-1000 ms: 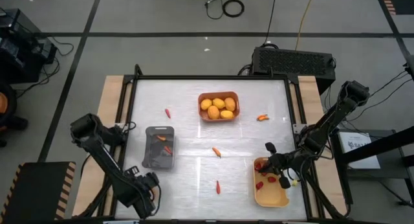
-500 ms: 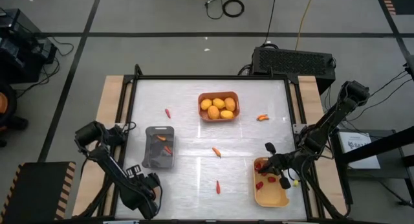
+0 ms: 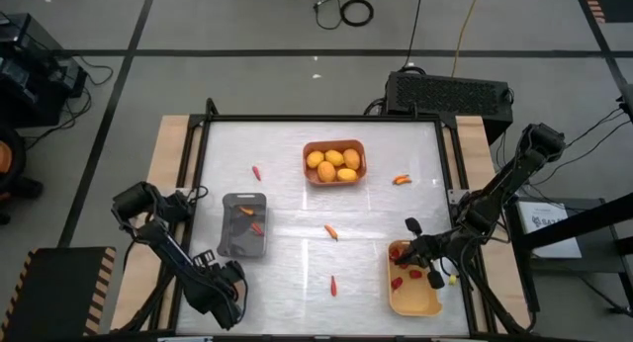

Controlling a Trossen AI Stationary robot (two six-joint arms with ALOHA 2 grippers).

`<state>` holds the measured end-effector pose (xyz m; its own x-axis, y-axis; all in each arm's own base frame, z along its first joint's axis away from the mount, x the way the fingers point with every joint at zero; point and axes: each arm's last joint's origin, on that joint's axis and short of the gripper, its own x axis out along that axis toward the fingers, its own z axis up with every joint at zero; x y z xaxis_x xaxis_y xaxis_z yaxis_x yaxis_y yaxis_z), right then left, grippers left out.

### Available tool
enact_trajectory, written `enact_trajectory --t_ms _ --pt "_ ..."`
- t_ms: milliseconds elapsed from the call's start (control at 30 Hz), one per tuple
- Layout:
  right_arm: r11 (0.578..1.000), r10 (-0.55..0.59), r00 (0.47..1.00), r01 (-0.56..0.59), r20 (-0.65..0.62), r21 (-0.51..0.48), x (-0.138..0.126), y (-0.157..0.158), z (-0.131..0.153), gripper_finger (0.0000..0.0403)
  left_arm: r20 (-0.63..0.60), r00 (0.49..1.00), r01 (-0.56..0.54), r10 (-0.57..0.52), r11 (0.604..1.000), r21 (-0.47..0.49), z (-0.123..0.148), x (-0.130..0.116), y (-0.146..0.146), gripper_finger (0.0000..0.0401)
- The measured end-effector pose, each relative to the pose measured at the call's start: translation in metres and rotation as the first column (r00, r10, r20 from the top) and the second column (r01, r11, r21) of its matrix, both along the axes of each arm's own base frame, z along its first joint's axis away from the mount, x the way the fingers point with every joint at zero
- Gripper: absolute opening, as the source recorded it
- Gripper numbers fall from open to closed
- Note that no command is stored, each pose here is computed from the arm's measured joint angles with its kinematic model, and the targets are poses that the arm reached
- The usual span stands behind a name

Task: Sort produce into baskets
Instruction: Put the orange chili pepper into the black bin

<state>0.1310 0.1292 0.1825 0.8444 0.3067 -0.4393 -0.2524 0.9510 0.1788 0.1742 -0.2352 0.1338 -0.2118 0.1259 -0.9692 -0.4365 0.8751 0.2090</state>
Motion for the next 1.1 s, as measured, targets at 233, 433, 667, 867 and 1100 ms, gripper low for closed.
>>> enact_trajectory --t_ms 233,433,667,867,1100 --pt "1.000 0.000 1.000 0.000 0.006 0.004 0.000 0.000 0.001 0.0004 0.012 0.999 0.041 -0.041 0.999 -0.019 0.003 0.000 0.000 0.0075" --pt "1.000 -0.003 1.000 0.003 0.007 0.016 0.000 0.000 0.001 0.0004 0.013 0.999 0.042 -0.041 0.999 -0.011 0.003 0.000 0.000 0.0022" --pt "0.999 -0.011 1.000 0.011 0.001 0.031 0.000 0.000 0.001 0.0004 0.085 0.996 0.017 -0.017 1.000 -0.005 0.018 0.003 -0.002 0.0004" --pt "1.000 -0.010 1.000 0.010 0.002 0.030 0.000 0.000 0.001 0.0004 0.275 0.959 -0.038 0.067 0.993 -0.110 0.066 0.009 -0.005 0.0003" --pt "1.000 -0.004 1.000 0.003 0.006 0.016 0.000 0.000 0.001 0.0004 0.618 0.783 -0.103 0.072 0.995 0.014 0.115 0.018 0.017 0.0002"
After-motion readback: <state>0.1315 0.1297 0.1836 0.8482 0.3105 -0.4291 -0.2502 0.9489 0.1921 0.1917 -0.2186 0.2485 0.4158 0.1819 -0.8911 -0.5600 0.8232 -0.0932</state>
